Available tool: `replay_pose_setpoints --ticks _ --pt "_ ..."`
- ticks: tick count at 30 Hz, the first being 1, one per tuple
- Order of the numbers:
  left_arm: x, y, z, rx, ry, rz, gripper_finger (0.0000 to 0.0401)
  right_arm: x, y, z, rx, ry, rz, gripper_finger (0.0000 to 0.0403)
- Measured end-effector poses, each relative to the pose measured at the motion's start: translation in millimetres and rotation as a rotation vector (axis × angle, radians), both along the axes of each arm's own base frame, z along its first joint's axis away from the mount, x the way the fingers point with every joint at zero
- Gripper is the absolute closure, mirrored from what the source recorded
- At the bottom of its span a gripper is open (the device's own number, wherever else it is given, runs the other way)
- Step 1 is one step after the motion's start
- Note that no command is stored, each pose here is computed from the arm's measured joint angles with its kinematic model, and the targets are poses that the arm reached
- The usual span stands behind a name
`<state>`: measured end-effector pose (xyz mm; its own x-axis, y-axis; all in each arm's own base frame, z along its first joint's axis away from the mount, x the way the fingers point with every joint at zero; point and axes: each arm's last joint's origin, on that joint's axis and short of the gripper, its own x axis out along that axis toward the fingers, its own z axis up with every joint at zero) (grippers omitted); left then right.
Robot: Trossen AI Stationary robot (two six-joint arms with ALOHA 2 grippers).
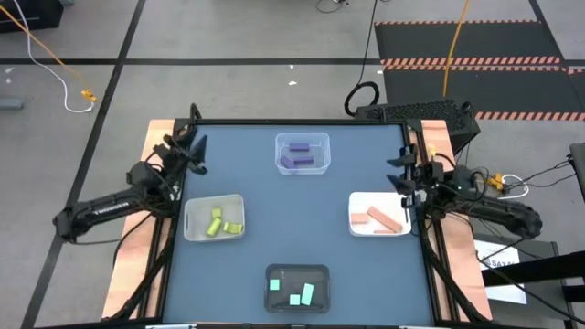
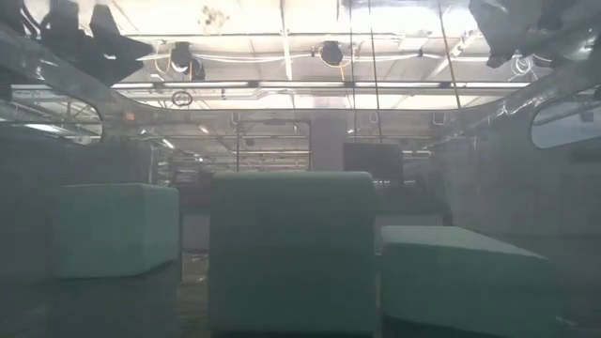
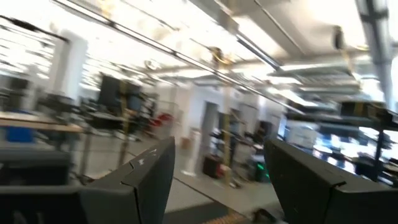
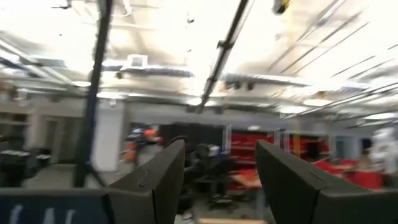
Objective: Sort & place blocks by color
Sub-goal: Return to Home Position
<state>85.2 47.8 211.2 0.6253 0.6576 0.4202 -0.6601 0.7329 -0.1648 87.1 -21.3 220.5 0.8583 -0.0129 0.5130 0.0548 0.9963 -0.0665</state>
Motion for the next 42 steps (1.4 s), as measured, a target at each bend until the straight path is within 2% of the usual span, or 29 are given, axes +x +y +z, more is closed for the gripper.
replay_pose_setpoints --ticks 11,25,42 --pt "-23.9 12.7 7.4 0.053 -0.09 0.253 0.0158 -22.5 -11.6 10.1 -0.069 -0.143 -0.251 0.0216" --pt "-48.2 18.1 13.7 0.125 -0.161 0.514 0.0157 -30.5 -24.6 9.8 -0.081 -0.132 -0.46 0.0216" --pt "-49.7 19.6 12.9 0.121 -0.151 0.543 0.0158 -33.5 -28.5 9.4 -0.083 -0.124 -0.528 0.0216"
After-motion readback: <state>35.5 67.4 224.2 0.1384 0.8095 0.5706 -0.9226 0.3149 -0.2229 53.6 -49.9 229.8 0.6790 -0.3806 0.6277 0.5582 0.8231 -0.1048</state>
